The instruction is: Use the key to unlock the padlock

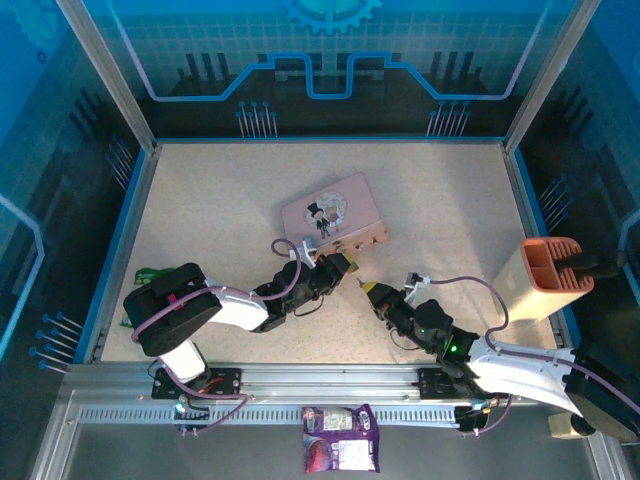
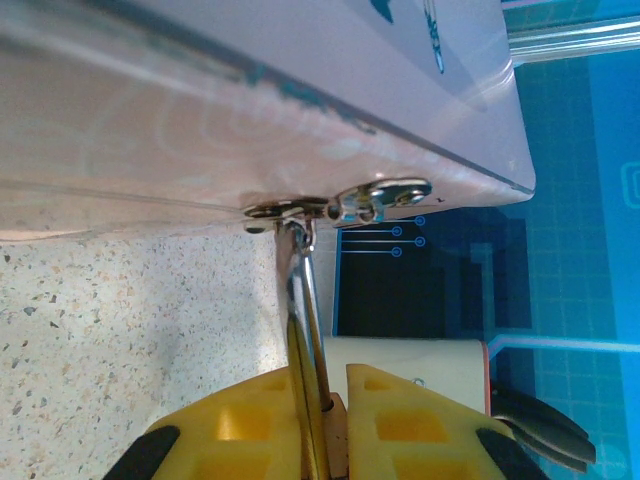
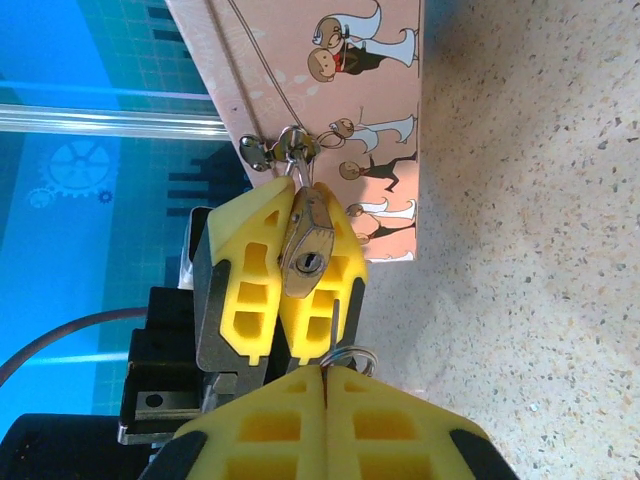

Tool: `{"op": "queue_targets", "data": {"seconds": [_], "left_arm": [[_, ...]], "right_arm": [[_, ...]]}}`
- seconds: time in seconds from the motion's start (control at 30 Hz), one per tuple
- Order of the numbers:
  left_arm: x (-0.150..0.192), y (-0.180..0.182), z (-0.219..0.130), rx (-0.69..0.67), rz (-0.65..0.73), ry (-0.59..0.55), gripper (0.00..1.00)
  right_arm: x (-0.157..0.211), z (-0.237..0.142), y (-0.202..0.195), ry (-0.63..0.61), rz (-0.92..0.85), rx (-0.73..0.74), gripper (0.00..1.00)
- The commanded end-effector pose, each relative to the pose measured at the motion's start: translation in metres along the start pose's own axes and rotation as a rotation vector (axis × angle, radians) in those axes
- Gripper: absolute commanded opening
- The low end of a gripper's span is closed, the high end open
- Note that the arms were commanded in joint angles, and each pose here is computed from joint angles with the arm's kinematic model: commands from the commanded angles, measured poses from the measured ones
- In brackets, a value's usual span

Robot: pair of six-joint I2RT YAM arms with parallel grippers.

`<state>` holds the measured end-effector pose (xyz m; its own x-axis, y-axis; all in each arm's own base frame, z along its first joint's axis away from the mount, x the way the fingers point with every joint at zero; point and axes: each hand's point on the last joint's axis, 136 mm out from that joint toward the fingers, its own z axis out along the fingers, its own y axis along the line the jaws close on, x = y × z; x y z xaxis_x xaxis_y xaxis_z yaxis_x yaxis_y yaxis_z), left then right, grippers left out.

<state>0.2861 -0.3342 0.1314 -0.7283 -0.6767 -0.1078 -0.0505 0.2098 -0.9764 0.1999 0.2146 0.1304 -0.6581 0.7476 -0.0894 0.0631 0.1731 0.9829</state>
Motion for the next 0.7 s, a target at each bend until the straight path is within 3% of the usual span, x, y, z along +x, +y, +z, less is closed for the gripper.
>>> {"op": "queue_targets", "data": {"seconds": [0.0, 0.67], "left_arm": [[-0.002, -0.061, -0.005, 0.234, -0.054, -0.011, 0.0], [0.009, -0.071, -0.006, 0.262, -0.061, 0.023, 0.0]], "right_arm": [[-0.004, 0.001, 0.019, -0.014, 0.006, -0.062, 0.0], [-0.008, -0.001, 0.032, -0.039, -0.004, -0.101, 0.0]]}}
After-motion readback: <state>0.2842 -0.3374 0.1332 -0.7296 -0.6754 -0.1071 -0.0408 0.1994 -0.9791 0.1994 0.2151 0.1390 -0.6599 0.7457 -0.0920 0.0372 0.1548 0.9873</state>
